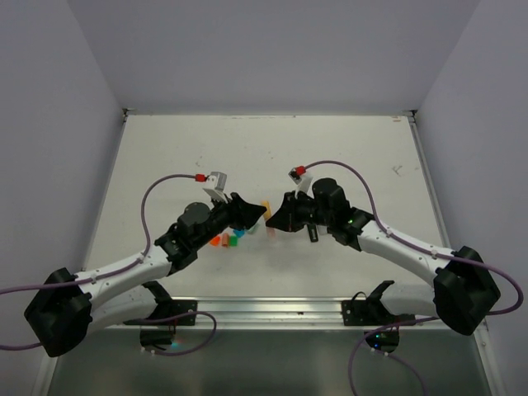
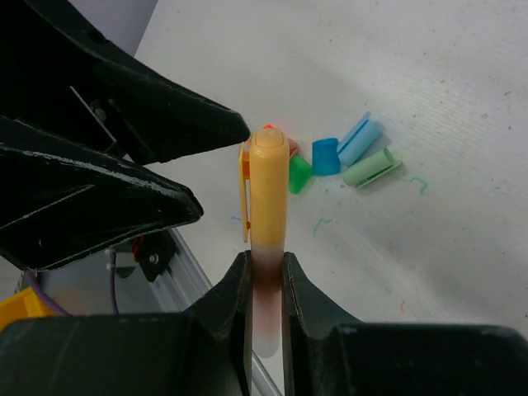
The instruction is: Open the pen caps
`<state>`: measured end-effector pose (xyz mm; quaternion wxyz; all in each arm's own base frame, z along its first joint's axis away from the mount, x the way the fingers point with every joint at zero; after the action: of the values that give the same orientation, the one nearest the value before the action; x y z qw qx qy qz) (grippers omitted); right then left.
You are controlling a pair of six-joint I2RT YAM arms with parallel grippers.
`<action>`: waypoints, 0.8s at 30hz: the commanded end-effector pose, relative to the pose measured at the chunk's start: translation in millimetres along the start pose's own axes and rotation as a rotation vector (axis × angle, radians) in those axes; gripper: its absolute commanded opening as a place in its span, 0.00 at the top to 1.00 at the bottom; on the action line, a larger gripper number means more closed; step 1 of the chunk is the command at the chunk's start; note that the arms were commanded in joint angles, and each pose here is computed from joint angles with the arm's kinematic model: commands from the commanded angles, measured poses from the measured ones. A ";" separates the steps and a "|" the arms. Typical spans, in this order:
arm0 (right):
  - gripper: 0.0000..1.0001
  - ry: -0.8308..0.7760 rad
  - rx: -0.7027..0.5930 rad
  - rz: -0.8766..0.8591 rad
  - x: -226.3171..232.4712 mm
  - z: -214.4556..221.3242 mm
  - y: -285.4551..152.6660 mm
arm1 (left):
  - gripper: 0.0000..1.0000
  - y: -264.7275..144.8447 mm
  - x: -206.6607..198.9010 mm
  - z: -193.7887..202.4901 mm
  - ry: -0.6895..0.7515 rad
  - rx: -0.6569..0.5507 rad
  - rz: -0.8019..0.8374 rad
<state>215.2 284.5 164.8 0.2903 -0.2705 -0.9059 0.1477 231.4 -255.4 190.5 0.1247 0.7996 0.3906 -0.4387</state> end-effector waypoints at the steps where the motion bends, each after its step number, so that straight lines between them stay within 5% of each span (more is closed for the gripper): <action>1: 1.00 -0.078 -0.024 -0.162 26.3 -4.9 -7.3 | 0.46 1.3 -14.5 2.7 0.045 0.034 0.097; 18: 1.00 -0.073 -0.043 -0.251 39.3 -8.4 -7.3 | 0.49 -2.9 -24.0 17.9 0.055 0.111 0.251; 22: 1.00 -0.071 -0.037 -0.245 37.7 -6.4 -6.1 | 0.69 -2.6 -22.2 18.1 0.051 0.119 0.253; 24: 1.00 -0.072 -0.040 -0.240 36.8 -6.7 -5.7 | 0.87 -2.6 -20.5 18.6 0.049 0.122 0.253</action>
<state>193.1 298.1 180.2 0.2802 -0.1732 -0.9362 0.1224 216.1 -271.8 190.9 0.1165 0.8440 0.2892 -0.4363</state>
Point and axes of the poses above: each gripper's point midway between its finger pads, its own y axis out along the fingers, its own x axis along the line the jaws close on, z = x × y, the point moved 2 cm from there along -y, back along the fingers, and after that the axes turned 14 degrees about -y, right-handed, at the moved point
